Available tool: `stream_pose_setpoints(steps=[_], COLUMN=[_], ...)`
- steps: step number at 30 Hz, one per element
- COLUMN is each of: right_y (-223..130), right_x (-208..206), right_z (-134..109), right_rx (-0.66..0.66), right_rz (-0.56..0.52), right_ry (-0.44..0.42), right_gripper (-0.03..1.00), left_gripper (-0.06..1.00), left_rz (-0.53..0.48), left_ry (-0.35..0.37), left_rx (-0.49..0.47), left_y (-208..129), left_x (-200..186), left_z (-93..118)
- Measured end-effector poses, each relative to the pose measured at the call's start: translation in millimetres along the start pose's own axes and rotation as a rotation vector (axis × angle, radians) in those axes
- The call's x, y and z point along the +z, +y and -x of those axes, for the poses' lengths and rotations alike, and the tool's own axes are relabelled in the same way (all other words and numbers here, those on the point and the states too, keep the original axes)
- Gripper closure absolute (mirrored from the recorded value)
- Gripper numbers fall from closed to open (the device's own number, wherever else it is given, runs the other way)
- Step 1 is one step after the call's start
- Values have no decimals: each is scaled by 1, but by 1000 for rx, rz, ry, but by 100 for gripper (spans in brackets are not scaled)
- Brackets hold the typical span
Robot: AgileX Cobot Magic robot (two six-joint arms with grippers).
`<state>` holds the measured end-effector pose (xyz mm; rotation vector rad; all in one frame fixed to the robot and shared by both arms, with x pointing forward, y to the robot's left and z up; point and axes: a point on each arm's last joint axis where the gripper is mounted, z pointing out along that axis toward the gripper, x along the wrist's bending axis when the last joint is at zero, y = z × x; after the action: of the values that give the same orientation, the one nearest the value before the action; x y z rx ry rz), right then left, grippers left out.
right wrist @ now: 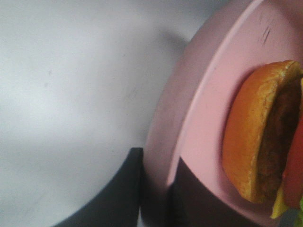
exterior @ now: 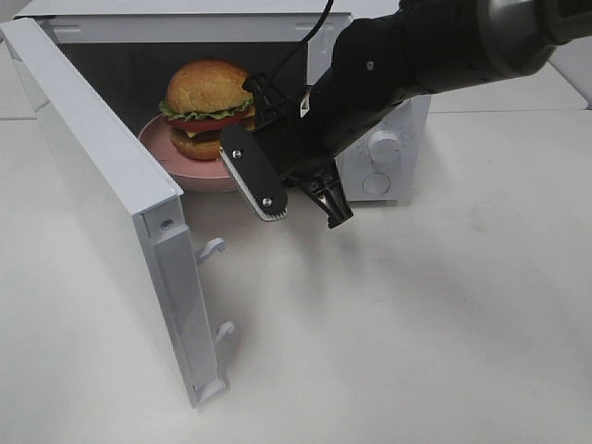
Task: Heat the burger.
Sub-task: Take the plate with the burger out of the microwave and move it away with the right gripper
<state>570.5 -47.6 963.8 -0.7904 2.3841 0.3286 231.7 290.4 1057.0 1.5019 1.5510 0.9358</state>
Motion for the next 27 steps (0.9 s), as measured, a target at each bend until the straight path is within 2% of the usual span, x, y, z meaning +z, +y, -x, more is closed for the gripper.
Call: stream_pose_setpoints(steps=[6, 16, 27], right_y=[2, 3, 3], right_x=[-19, -54, -92], right_z=[-12, -53, -87], right_rx=[-18, -29, -22], right_rz=[10, 11, 10], right_ry=[7, 52, 50], right_gripper=[83, 83, 83], left_gripper=[-3, -3, -3], left_rz=[0, 0, 0], left_ry=[0, 0, 0], left_rx=[0, 0, 0], left_y=[0, 0, 0], left_x=[0, 0, 0], left_z=[0, 0, 0])
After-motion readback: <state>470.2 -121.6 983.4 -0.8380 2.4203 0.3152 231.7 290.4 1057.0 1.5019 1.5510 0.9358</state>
